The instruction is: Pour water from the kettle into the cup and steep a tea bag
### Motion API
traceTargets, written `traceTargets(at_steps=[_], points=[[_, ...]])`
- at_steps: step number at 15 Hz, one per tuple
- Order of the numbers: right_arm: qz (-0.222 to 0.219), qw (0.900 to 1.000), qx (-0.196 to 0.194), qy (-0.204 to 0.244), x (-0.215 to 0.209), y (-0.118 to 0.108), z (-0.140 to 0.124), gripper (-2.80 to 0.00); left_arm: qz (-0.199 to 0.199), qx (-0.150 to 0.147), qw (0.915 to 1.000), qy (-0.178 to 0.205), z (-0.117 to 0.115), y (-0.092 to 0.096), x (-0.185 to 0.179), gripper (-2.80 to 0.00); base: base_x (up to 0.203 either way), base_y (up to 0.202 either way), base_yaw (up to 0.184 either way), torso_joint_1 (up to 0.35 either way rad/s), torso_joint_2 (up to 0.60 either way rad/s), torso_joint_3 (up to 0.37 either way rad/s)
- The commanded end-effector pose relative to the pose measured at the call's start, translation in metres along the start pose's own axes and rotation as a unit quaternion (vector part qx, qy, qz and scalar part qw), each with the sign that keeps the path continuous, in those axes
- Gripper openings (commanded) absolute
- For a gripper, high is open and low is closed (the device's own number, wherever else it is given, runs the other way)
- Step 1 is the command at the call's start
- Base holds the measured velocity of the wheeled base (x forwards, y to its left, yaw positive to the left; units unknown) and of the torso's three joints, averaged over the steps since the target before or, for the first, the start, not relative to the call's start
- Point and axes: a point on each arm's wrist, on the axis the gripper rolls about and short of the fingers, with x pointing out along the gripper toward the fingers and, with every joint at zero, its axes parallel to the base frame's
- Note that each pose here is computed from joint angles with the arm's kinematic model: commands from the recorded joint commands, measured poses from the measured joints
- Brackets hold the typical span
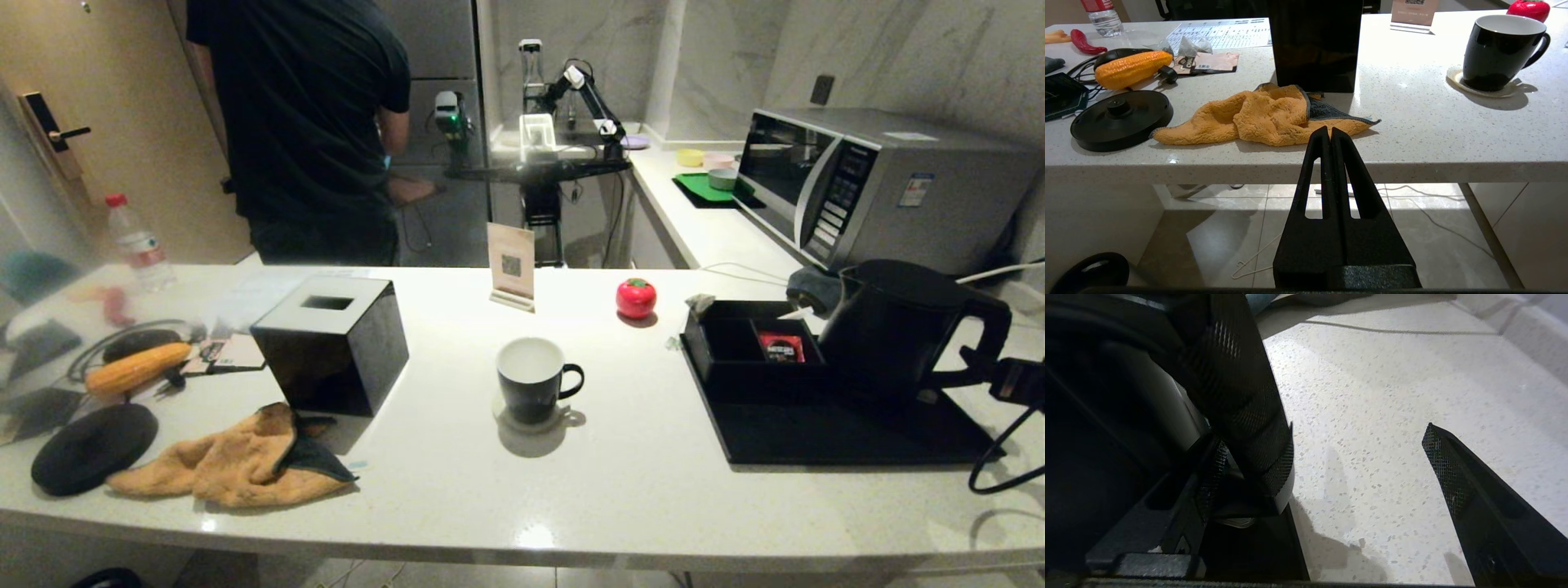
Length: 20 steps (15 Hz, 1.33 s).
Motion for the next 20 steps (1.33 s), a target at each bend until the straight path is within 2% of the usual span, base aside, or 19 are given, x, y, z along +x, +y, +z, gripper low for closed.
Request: traceTargets(at_steps=[1,8,17,20], points=[[0.009,1.0,-0.001,-0.003,0.002,0.006,0.0,0.0,0.0,0.0,1.0,0.0,0.0,0.0,0.0,-2.8,0.0,0.0,0.0,0.0,0.0,0.0],[0.024,1.0,-0.007,-0.013,0.008,0.019,-0.001,0.0,0.0,0.0,1.0,0.0,0.0,0.0,0.0,-2.8,0.0,0.0,0.0,0.0,0.0,0.0],[-0.007,0.999,-0.011,-0.029,0.019,0.016,0.003,0.0,0.0,0.0,1.0,0.0,0.0,0.0,0.0,-2.8,0.0,0.0,0.0,0.0,0.0,0.0],[-0.02,0.999,-0.015,-0.047,0.023,0.014,0.01,0.0,0.0,0.0,1.0,0.0,0.0,0.0,0.0,-2.8,0.0,0.0,0.0,0.0,0.0,0.0]])
